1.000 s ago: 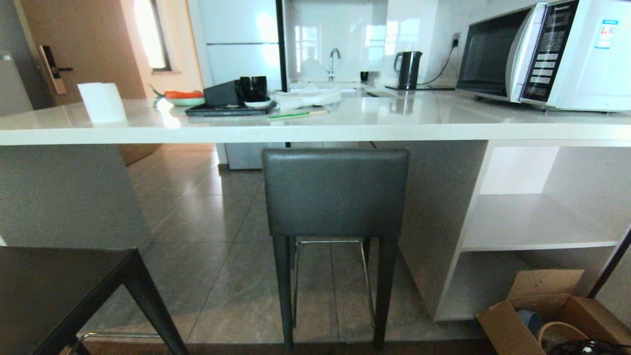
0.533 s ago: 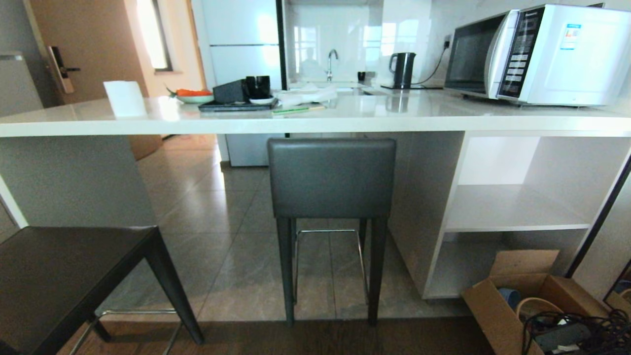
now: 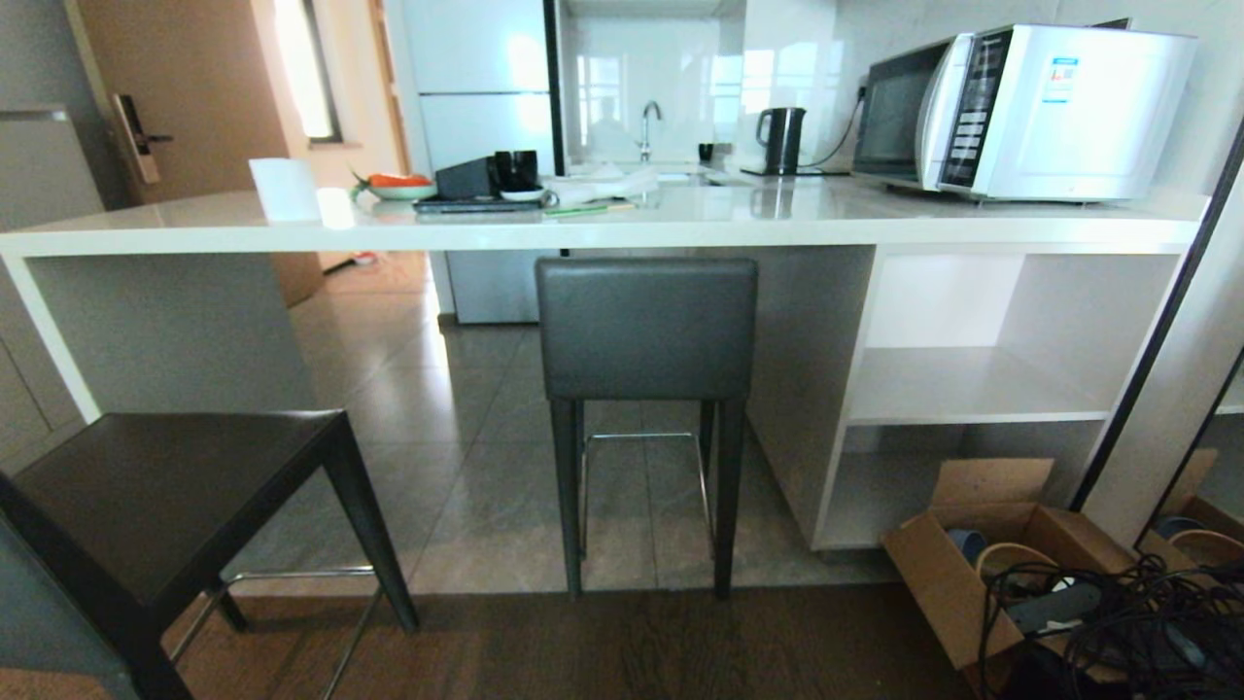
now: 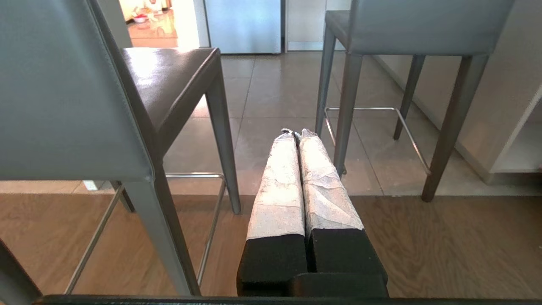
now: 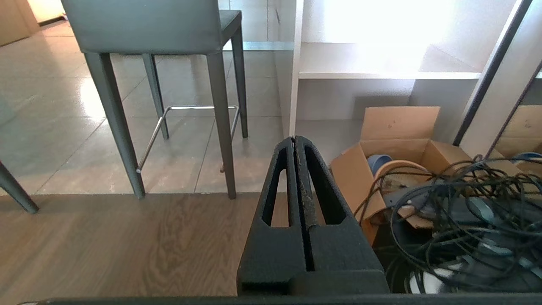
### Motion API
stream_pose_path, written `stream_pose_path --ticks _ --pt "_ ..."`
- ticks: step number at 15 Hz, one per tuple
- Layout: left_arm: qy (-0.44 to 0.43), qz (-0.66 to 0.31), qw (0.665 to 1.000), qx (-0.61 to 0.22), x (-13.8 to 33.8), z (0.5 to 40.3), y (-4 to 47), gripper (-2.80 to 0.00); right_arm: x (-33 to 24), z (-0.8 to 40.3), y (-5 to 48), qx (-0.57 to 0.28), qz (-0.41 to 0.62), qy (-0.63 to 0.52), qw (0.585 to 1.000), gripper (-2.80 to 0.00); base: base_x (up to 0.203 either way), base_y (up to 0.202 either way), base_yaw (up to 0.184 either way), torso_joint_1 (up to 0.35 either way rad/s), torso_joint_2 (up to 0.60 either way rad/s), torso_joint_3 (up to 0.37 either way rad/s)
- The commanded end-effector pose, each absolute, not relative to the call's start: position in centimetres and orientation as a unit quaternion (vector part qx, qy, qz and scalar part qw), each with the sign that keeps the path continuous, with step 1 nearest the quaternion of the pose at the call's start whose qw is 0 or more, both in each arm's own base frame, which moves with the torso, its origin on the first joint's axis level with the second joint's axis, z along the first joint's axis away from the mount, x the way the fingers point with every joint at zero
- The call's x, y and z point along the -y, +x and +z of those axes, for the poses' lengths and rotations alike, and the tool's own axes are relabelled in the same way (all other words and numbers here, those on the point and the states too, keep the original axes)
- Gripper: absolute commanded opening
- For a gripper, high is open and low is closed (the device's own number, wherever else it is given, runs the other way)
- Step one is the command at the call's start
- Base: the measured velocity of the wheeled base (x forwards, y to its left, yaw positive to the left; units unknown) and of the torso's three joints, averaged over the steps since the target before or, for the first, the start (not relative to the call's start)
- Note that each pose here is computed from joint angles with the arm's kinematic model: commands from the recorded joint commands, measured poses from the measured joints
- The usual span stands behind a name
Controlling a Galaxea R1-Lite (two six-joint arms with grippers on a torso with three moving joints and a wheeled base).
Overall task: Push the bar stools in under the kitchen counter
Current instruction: Push the gray chair back under the dining table
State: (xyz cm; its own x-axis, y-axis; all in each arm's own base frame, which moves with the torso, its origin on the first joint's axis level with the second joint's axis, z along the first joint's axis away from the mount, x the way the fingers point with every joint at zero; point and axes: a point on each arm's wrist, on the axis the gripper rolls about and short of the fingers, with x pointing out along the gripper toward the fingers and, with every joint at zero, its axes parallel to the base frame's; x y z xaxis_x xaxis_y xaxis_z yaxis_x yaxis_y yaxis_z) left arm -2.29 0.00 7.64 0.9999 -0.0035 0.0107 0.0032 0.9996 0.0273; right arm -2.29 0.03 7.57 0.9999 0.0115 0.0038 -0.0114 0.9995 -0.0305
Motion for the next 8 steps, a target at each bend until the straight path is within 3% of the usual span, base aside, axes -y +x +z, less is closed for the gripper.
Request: stream_pose_path --ticks 1,8 --pt "0.014 -0.003 1.000 0.001 0.01 7.38 -2.22 -2.80 -0.03 7.31 -2.21 -0.004 0.006 -0.015 1.000 -2.80 -0.065 0.000 -0.001 -0.002 0.01 0.007" --pt "0.008 -0.003 1.000 0.002 0.01 7.40 -2.22 -2.80 -0.02 7.31 -2.21 -0.004 0.005 -0.015 1.000 -2.80 0.000 0.000 0.000 0.000 0.00 0.000"
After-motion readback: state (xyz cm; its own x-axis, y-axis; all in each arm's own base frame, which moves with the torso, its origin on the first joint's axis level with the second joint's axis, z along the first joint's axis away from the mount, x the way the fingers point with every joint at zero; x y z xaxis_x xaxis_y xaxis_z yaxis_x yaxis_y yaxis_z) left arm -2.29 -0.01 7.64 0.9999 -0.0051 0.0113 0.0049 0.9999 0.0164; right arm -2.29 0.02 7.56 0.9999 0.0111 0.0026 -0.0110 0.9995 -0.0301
